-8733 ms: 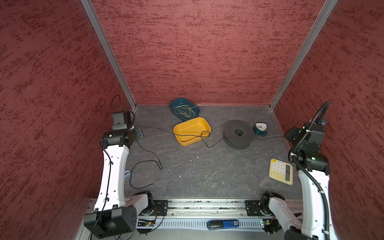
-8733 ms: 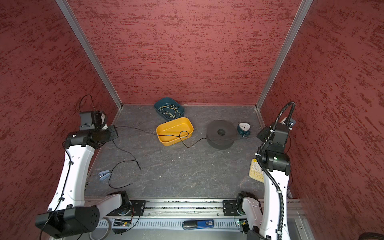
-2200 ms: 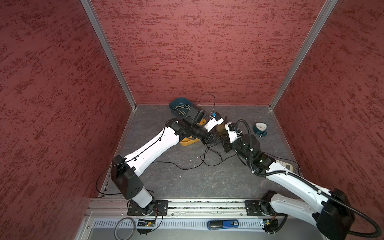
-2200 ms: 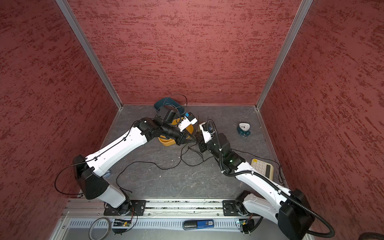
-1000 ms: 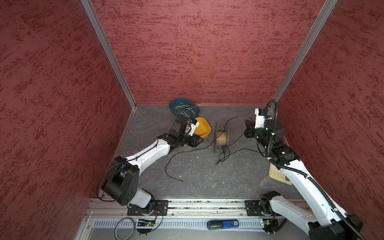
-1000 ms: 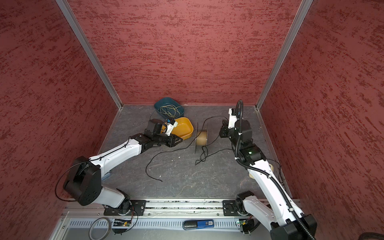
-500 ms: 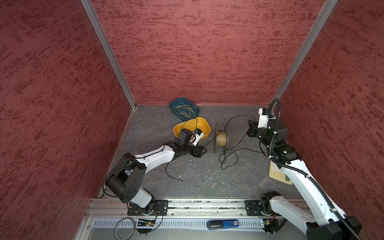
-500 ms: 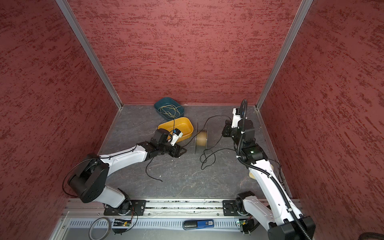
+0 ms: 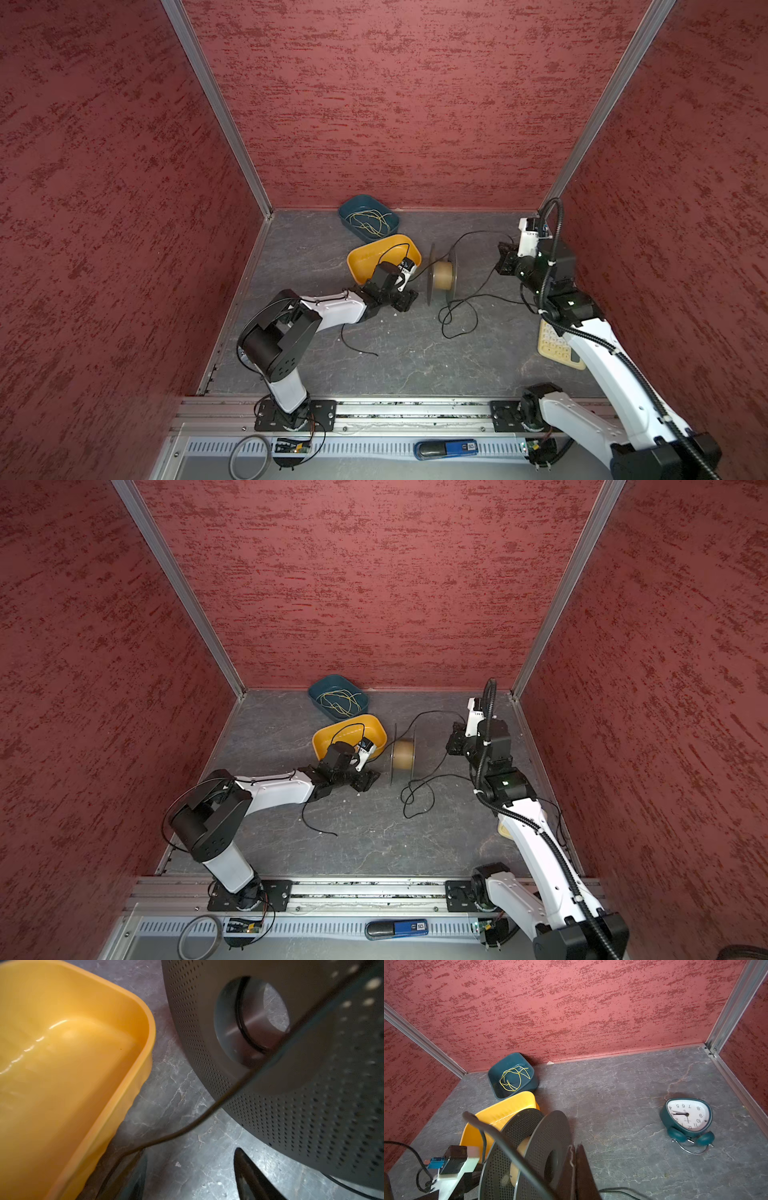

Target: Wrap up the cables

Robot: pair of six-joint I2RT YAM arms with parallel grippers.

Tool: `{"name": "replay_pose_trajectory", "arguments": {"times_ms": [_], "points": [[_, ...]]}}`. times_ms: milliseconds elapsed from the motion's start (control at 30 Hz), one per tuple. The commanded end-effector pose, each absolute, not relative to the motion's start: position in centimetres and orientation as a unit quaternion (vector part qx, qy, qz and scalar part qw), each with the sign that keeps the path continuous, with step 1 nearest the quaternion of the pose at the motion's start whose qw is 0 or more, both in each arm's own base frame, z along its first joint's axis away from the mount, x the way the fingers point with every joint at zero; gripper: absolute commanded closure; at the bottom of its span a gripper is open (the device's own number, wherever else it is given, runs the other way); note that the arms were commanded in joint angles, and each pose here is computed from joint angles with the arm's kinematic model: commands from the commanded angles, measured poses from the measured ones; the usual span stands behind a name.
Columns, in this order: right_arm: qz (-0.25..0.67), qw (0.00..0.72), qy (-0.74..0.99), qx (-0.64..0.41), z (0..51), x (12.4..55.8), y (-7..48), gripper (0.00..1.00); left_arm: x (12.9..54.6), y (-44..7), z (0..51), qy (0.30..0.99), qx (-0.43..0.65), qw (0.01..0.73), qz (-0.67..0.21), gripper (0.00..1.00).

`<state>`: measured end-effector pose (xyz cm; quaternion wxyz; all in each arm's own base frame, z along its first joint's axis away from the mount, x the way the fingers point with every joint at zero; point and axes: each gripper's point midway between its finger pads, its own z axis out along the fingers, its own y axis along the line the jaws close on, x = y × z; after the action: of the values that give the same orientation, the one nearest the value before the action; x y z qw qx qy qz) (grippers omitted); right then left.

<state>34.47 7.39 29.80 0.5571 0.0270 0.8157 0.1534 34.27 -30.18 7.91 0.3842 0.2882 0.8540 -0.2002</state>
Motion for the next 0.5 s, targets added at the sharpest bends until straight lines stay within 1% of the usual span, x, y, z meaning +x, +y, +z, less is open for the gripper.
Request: {"name": "replay_pose_trajectory", "arguments": {"times_ms": [0, 100, 233, 367, 467], "points": [[0.179, 0.568, 0.803, 0.026, 32.0, 34.2, 7.5, 1.00, 35.7, -30.6, 9.3, 0.832, 0.292, 0.430, -0.195, 0.37], [0.191, 0.557, 0.808, 0.021, 32.1, 34.1, 7.8, 1.00, 34.8, -30.8, 10.0, 0.816, 0.318, 0.436, -0.206, 0.37], [0.186, 0.546, 0.817, 0.020, 31.8, 34.1, 7.8, 1.00, 33.3, -29.7, 11.2, 0.793, 0.333, 0.452, -0.237, 0.32], [0.192, 0.541, 0.818, 0.017, 31.6, 34.2, 8.0, 1.00, 32.8, -28.3, 12.4, 0.781, 0.328, 0.450, -0.283, 0.27], [0.200, 0.536, 0.820, 0.012, 31.4, 34.3, 8.3, 1.00, 33.0, -28.2, 13.1, 0.770, 0.341, 0.461, -0.280, 0.27]]}}
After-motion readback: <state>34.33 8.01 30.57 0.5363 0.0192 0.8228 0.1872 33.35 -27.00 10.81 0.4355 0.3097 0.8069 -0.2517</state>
